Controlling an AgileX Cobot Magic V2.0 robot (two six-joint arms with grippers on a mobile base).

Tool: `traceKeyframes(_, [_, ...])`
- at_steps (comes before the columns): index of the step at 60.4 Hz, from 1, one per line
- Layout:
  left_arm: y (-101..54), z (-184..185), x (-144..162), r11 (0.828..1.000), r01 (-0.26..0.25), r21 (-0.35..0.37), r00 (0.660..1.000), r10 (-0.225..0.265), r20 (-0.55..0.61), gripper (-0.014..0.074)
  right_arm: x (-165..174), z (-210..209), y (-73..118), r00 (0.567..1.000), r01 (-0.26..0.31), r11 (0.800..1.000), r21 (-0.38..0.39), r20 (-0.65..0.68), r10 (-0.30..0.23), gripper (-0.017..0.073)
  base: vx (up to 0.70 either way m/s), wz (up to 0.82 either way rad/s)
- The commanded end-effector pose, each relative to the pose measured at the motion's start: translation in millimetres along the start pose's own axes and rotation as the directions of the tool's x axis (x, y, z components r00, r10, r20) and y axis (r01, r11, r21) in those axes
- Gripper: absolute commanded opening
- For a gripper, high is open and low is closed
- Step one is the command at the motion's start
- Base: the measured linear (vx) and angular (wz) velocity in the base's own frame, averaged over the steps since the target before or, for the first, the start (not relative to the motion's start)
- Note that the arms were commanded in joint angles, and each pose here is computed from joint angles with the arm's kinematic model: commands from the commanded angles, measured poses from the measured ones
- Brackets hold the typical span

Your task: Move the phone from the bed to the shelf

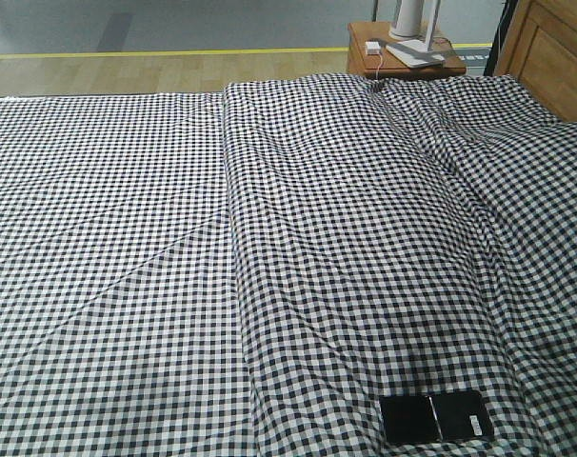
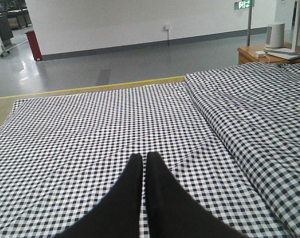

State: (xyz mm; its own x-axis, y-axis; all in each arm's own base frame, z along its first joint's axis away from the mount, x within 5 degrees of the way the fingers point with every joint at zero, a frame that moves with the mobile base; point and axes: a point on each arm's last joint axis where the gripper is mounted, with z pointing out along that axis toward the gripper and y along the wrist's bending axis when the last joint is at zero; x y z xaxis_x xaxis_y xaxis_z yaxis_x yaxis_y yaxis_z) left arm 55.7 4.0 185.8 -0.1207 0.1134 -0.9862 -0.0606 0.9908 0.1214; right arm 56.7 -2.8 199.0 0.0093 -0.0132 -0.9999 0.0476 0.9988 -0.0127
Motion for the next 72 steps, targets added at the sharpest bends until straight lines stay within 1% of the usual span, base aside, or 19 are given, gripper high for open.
traceKeyframes(1, [1.8, -2.6, -14.5, 1.000, 0.015, -0.010, 0.995, -0.014, 0.102, 0.0001, -5.5, -1.0, -0.1, 0.997, 0.015, 1.000, 0.006, 0.078, -0.015, -0.0005, 0.00, 0.00])
traceKeyframes(58, [1.8, -2.6, -14.5, 1.000, 0.015, -0.010, 0.995, -0.014, 0.102, 0.0001, -6.2, -1.0, -0.1, 0.996, 0.015, 1.000, 0.006, 0.082, -0.015, -0.0005, 0.00, 0.00])
traceKeyframes(72, [1.8, -2.6, -14.5, 1.000, 0.015, -0.010, 0.995, -0.014, 0.102, 0.0001, -6.1, -1.0, -0.1, 0.997, 0.007, 1.000, 0.005, 0.082, -0.007, -0.0005, 0.00, 0.00])
